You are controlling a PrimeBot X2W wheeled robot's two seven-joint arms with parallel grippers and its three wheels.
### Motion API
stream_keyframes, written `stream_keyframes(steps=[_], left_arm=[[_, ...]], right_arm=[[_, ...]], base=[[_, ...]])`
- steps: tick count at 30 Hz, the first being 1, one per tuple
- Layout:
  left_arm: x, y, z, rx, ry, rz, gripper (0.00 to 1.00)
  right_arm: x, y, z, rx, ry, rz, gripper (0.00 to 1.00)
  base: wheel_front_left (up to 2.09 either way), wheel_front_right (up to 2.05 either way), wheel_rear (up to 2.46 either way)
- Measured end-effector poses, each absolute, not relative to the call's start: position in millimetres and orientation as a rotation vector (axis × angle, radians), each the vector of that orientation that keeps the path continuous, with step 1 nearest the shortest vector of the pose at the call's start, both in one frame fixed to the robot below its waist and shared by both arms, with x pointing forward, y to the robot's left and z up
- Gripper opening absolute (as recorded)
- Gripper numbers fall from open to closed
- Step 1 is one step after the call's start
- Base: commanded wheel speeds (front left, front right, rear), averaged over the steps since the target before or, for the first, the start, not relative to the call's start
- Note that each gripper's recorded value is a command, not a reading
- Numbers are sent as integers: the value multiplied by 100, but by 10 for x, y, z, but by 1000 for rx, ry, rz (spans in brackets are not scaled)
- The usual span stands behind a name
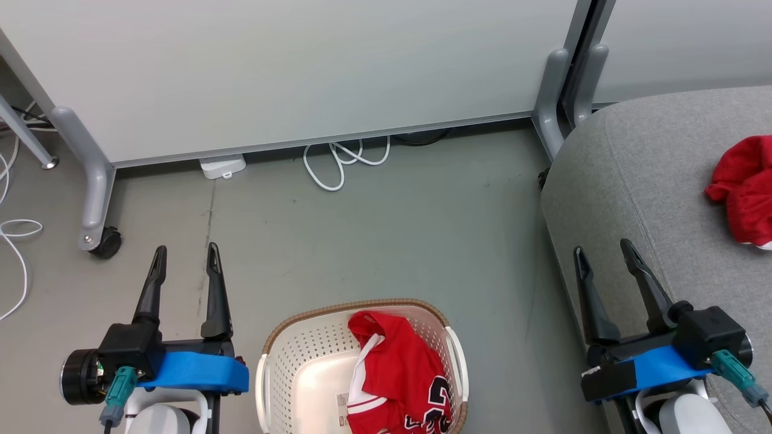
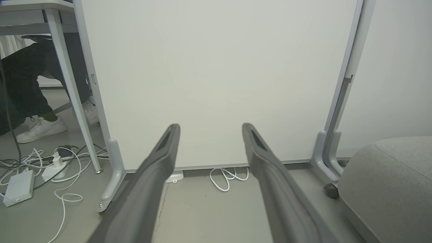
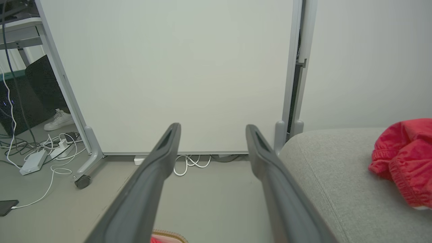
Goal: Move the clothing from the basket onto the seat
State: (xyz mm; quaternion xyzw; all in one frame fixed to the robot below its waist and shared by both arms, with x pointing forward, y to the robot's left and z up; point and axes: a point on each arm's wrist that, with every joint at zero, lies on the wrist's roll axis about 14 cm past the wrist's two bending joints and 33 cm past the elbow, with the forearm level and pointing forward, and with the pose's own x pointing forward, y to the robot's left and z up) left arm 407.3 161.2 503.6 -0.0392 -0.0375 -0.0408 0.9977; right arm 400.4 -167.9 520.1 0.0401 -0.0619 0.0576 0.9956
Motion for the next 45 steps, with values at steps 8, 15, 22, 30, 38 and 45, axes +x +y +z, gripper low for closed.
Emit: stream_keyframes(steps=[8,15,22,30,38,45], left_arm=[[4146,1512,4917,-86,-37,-119,100],[4421,1159,4798,-91,0,-233,100],[4686,757,4371,-68,123,-362,100],[4765,290,3572,-29,339,-541,100],[4701,146,2664,19,606,-627,100],[4512,154,1961,43,854,-648,100]], right_arm=[[4056,-1660,5191,80,-122,122,100],[4204,-1676,5230,79,-139,120,100],[4402,-1776,5244,74,-154,96,100],[4659,-1950,5117,61,-140,53,100],[4882,-2069,4820,38,-89,28,100],[5049,-2139,4497,23,-35,15,100]], base=[[0,0,0],[0,0,0],[0,0,0],[0,0,0],[0,0,0],[0,0,0]])
